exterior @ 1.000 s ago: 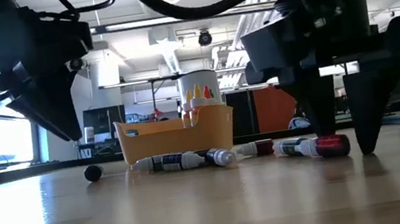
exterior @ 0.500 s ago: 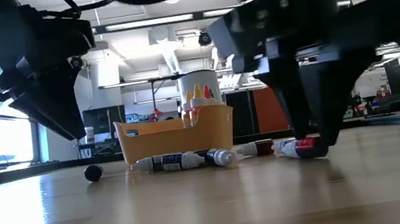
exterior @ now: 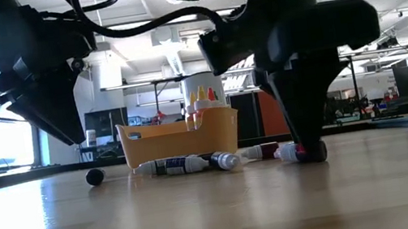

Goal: Pick & Place food coloring
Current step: Put the orange food coloring bottle into the yellow bin

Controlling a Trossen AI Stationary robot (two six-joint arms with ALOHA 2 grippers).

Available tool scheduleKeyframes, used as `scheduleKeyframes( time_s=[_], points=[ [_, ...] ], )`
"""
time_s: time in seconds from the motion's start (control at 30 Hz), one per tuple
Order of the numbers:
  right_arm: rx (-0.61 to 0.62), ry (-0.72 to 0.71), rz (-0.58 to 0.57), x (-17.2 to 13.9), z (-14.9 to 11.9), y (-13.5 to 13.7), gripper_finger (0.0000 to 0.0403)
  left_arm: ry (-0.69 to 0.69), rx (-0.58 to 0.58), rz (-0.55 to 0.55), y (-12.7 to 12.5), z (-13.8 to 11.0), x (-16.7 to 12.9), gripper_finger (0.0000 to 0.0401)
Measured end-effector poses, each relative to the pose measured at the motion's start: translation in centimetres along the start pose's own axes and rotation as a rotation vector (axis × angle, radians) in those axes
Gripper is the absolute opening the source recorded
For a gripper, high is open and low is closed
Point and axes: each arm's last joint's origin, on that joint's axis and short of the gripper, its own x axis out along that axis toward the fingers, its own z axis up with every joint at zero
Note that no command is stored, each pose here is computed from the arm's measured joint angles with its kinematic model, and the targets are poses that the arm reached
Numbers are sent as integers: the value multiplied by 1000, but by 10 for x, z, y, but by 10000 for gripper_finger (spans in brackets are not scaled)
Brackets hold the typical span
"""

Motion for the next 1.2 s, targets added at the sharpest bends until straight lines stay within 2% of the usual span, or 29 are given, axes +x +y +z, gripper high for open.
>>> scheduleKeyframes(
  time_s=[0.27, 0.57, 0.9, 1.2],
  points=[
    [39, -28, 5, 0, 6, -8, 166, 0, 1, 1, 0, 0, 0, 117],
    [7, -20, 30, 8, 7, -6, 142, 1, 3, 3, 0, 0, 0, 117],
    [-36, -35, 75, 26, 1, -7, 135, 1, 4, 5, 1, 0, 0, 117],
    [-98, -69, 109, 17, 4, -10, 64, 1, 4, 5, 1, 0, 0, 117]
  ],
)
